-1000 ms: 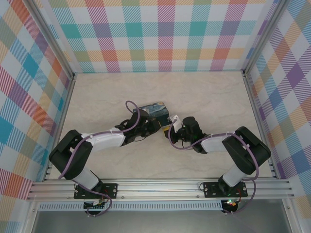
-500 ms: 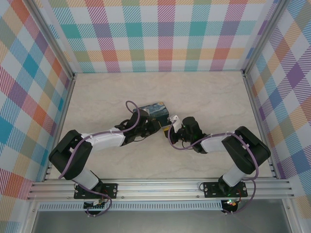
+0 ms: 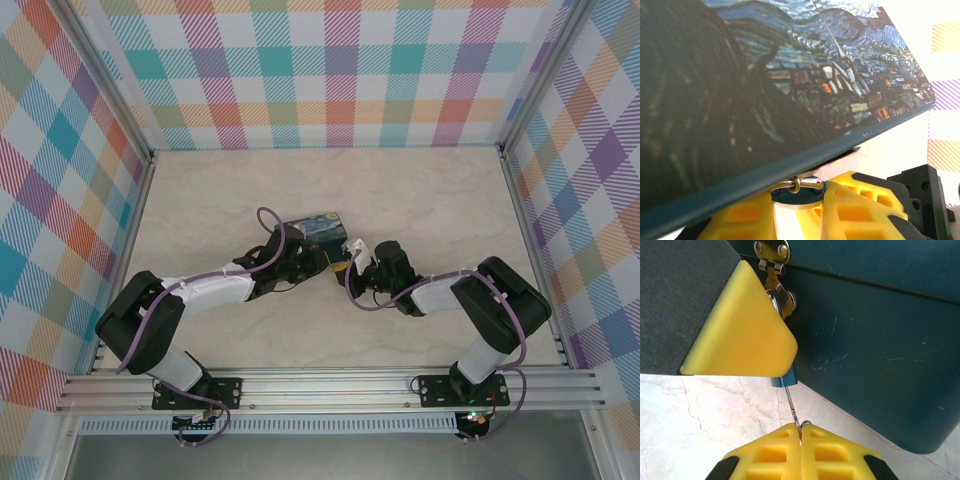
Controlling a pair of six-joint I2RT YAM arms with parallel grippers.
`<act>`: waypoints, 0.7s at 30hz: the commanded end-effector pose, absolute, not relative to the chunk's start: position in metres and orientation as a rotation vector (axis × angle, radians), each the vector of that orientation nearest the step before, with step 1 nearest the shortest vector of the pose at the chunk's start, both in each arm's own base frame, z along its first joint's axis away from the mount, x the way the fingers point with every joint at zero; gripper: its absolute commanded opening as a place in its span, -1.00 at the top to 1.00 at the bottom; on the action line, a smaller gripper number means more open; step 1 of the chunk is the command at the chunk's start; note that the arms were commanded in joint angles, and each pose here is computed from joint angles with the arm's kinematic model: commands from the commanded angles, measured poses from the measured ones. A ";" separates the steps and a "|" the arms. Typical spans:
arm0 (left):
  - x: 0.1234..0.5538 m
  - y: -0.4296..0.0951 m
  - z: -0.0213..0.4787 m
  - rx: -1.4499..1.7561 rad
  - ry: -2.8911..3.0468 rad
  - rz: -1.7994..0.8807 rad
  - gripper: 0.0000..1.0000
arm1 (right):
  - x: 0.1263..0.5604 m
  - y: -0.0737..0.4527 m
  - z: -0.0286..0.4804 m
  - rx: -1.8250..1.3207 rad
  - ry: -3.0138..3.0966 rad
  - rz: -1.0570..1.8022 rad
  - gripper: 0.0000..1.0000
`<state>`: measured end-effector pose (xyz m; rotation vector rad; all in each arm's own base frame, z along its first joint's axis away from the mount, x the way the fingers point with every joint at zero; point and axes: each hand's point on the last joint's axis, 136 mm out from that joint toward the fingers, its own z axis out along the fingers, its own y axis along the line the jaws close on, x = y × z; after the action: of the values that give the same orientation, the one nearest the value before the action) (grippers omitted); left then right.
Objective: Unlock the padlock with the key
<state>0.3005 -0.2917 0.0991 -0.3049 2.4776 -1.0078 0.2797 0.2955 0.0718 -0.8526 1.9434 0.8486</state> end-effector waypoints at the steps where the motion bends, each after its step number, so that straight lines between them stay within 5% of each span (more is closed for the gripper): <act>1: 0.285 -0.314 0.120 -0.189 2.484 -1.156 0.59 | 0.299 0.311 0.122 -0.829 1.740 0.877 0.86; 21: 0.284 -0.310 0.108 -0.169 2.509 -1.129 0.59 | 0.296 0.308 0.130 -0.816 1.751 1.024 0.89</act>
<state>0.2998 -0.2944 0.1015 -0.2838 2.4745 -1.0300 0.2797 0.2905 0.0756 -0.8155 1.9637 0.9544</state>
